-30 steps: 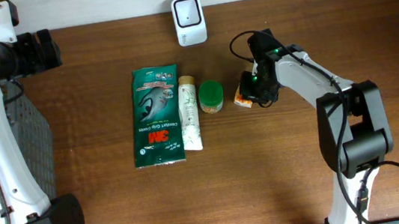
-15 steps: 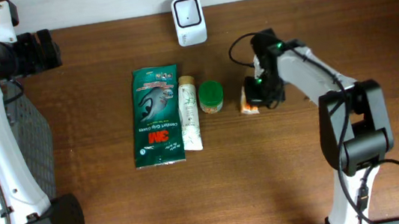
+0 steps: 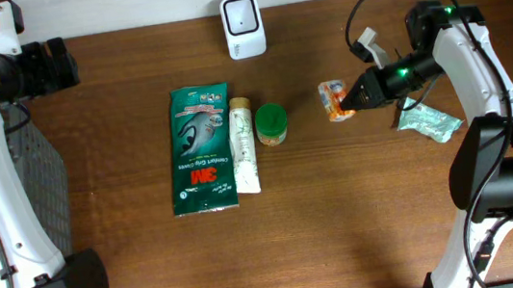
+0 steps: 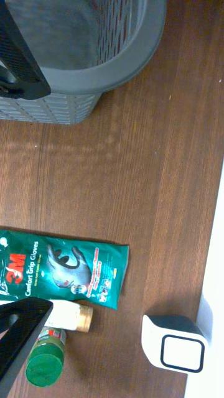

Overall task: Scan the item barcode
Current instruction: 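Lift the orange Kleenex box and carry it toward the scanner, then carry the Kleenex box right and drop it beside the green bag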

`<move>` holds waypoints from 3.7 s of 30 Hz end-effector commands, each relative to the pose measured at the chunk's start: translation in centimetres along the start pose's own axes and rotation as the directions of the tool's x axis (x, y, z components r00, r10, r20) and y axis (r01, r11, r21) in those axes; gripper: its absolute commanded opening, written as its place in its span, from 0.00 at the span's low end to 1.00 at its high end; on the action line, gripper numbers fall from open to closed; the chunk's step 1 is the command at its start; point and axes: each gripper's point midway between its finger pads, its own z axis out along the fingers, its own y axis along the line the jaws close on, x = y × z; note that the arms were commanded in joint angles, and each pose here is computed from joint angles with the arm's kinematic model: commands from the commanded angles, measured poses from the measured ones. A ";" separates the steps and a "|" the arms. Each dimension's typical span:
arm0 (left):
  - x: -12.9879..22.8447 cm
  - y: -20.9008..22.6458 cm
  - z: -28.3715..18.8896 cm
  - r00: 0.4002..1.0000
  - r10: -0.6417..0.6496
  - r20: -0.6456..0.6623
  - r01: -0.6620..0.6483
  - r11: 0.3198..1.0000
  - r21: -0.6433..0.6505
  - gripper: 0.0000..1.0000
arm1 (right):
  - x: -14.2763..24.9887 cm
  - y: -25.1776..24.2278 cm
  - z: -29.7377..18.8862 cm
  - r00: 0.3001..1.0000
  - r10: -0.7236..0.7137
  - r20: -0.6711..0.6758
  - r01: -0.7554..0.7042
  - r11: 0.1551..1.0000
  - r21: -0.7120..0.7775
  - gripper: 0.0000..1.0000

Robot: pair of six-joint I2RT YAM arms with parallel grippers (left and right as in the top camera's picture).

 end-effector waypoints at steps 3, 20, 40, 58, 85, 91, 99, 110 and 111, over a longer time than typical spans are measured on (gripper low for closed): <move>-0.1 -0.2 -0.1 1.000 0.010 0.007 -0.010 1.000 0.011 0.99 | -2.0 5.7 -0.9 0.991 -0.022 0.129 0.055 0.966 -0.254 0.04; -0.1 -0.2 -0.1 1.000 0.010 0.007 -0.010 1.000 0.011 0.99 | -2.1 13.8 -5.8 0.974 0.043 0.222 0.063 0.892 -0.449 0.04; -0.1 -0.2 -0.1 1.000 0.010 0.007 -0.010 1.000 0.010 0.99 | -4.6 7.7 0.6 0.992 0.099 0.081 -0.122 0.921 0.369 0.04; -0.1 -0.2 -0.1 1.000 0.010 0.007 -0.010 1.000 0.011 0.99 | -22.6 6.6 0.6 0.786 -0.614 0.075 0.165 0.326 0.931 0.04; -0.1 -0.2 -0.1 1.000 0.010 0.007 -0.010 1.000 0.010 0.99 | -27.8 -0.7 10.5 0.584 -0.697 -0.415 0.374 -0.223 0.900 0.04; -0.1 -0.2 -0.1 1.000 0.010 0.007 -0.010 1.000 0.011 0.99 | -27.6 -0.9 10.6 0.586 -0.691 -0.424 0.387 -0.221 0.895 0.04; -0.1 -0.2 -0.1 1.000 0.010 0.007 -0.010 1.000 0.010 0.99 | -27.7 0.7 9.4 0.642 -0.732 -0.228 0.270 -0.063 0.961 0.04; -0.1 -0.2 -0.1 1.000 0.010 0.007 -0.010 1.000 0.011 0.99 | -22.7 8.8 -2.3 0.768 -0.597 0.233 0.025 0.392 0.920 0.04; -0.1 -0.2 -0.1 1.000 0.010 0.007 -0.010 1.000 0.011 0.99 | -21.5 8.7 -3.5 0.792 -0.545 0.276 -0.023 0.424 0.905 0.04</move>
